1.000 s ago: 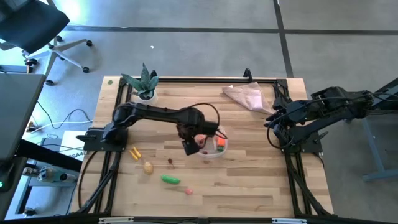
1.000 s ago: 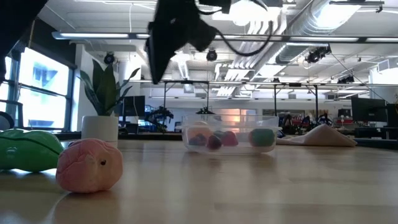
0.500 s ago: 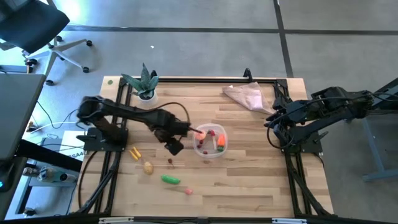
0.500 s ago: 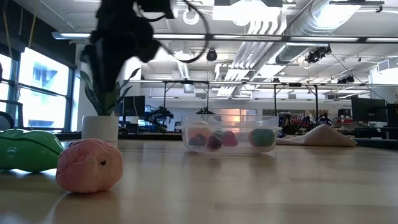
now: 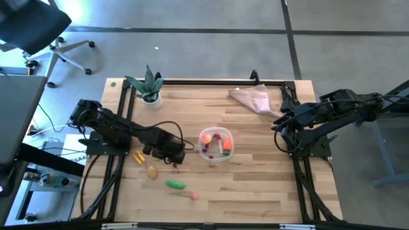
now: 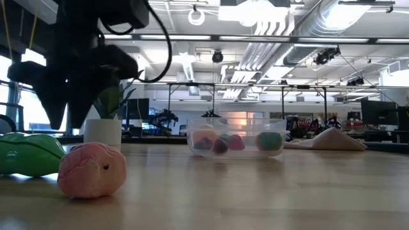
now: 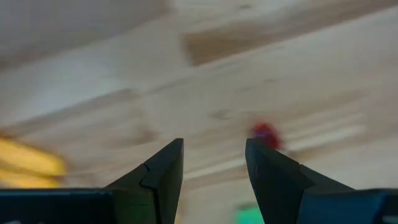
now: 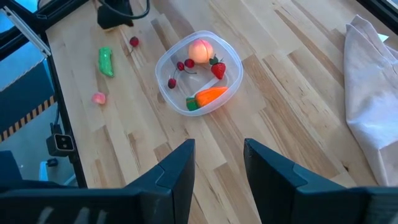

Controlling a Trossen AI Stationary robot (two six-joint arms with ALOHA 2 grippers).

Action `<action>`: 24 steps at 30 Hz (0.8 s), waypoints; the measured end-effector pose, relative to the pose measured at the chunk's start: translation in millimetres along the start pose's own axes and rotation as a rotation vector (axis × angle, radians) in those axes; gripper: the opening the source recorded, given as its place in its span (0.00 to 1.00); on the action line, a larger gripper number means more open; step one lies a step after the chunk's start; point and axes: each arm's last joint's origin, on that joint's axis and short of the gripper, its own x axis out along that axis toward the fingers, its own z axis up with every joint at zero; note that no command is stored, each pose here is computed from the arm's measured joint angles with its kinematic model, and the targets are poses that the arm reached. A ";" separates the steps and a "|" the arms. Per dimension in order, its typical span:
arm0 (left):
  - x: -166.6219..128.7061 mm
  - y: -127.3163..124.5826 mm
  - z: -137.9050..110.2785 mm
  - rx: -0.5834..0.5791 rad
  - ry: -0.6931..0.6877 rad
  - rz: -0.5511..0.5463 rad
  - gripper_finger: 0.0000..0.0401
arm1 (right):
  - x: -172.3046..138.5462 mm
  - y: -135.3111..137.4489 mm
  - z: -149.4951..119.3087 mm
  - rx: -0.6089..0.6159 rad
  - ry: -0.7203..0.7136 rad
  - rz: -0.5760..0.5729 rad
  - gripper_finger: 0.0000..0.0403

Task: Pick and placing Produce into tupperware
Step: Put the red cherry into the transparent bin

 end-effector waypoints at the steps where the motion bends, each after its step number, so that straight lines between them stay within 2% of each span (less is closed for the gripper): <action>1: -0.2 -3.5 -1.3 0.000 -0.003 -0.036 0.41 | 0.1 0.0 0.0 0.000 0.000 0.000 0.32; 5: -1.4 -15.5 -2.0 -0.003 -0.011 -0.160 0.41 | 0.1 0.0 0.0 0.000 0.000 0.000 0.32; 9: -2.1 -19.3 -1.2 -0.090 -0.026 -0.200 0.41 | 0.0 0.0 0.0 0.000 0.000 0.000 0.32; 17: -1.9 -19.1 -2.6 -0.315 -0.017 -0.201 0.41 | 0.1 0.0 0.0 0.000 0.000 0.000 0.32; 24: -1.6 -18.8 -6.0 -0.424 0.040 -0.189 0.41 | 0.1 0.0 0.0 0.000 0.000 0.000 0.32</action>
